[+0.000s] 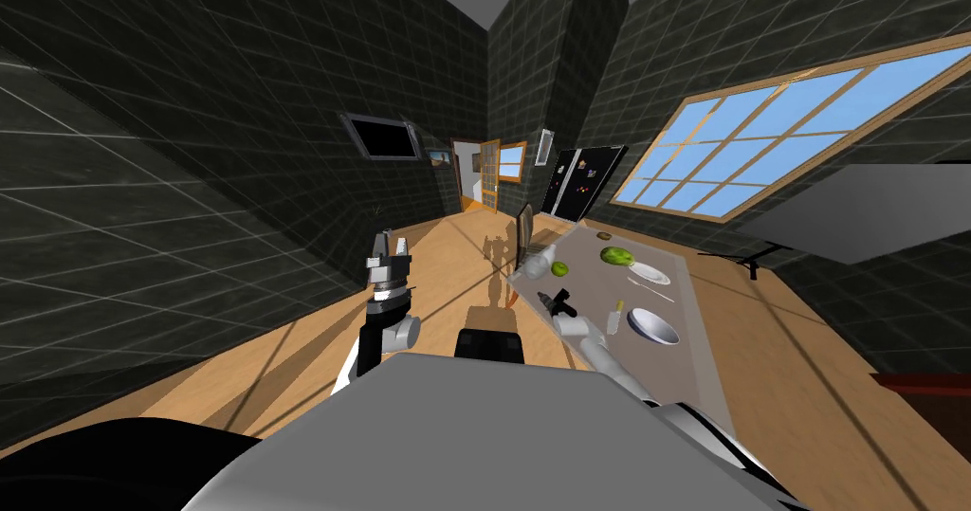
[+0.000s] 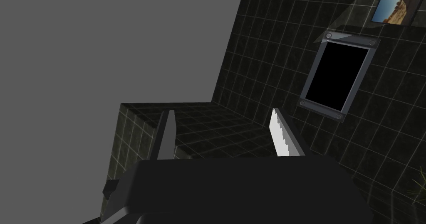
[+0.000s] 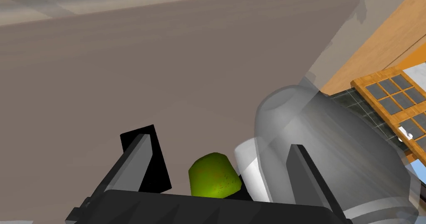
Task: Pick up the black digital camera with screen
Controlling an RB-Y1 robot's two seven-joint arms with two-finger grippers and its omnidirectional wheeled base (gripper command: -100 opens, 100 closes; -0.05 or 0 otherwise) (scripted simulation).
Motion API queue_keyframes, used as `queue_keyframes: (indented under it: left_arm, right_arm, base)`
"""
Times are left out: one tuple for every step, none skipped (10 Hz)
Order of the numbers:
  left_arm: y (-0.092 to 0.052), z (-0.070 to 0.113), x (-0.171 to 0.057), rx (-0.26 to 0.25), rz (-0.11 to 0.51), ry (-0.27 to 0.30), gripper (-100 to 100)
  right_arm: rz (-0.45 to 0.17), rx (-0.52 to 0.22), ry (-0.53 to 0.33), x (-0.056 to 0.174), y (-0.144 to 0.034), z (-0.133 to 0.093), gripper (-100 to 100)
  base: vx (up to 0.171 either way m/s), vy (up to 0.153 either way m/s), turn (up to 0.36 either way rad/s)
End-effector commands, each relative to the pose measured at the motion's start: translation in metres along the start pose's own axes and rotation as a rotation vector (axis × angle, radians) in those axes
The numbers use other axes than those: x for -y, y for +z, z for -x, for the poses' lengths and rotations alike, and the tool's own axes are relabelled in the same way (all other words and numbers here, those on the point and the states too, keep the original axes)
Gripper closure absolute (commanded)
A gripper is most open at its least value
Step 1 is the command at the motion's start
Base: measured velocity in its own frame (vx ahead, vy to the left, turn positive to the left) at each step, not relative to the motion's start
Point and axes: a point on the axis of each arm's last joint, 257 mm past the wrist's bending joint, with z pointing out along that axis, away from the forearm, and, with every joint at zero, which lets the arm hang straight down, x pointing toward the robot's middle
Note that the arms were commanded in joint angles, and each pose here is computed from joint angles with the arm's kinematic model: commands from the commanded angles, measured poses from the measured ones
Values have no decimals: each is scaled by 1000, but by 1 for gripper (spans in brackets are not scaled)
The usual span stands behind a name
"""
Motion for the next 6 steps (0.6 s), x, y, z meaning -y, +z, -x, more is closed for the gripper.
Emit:
queue_keyframes:
  left_arm:
    - [0,0,0,0,0,0,0]
    - [0,0,0,0,0,0,0]
    - [0,0,0,0,0,0,0]
    - [0,0,0,0,0,0,0]
    - [0,0,0,0,0,0,0]
    - [0,0,0,0,0,0,0]
  right_arm:
    - [-62,-22,-4,23,2,4,-100]
    - [-72,-25,-2,28,2,2,-100]
    - [-88,-29,-1,36,3,0,-100]
    - [-88,-29,-1,36,3,0,-100]
    - [-140,-48,-1,55,2,6,-100]
    - [-160,-53,2,65,2,4,-100]
  base:
    - [18,-5,216]
    - [19,-12,106]
    - [9,-6,-23]
    - [2,1,-16]
    - [15,-3,183]
    - [22,-13,137]
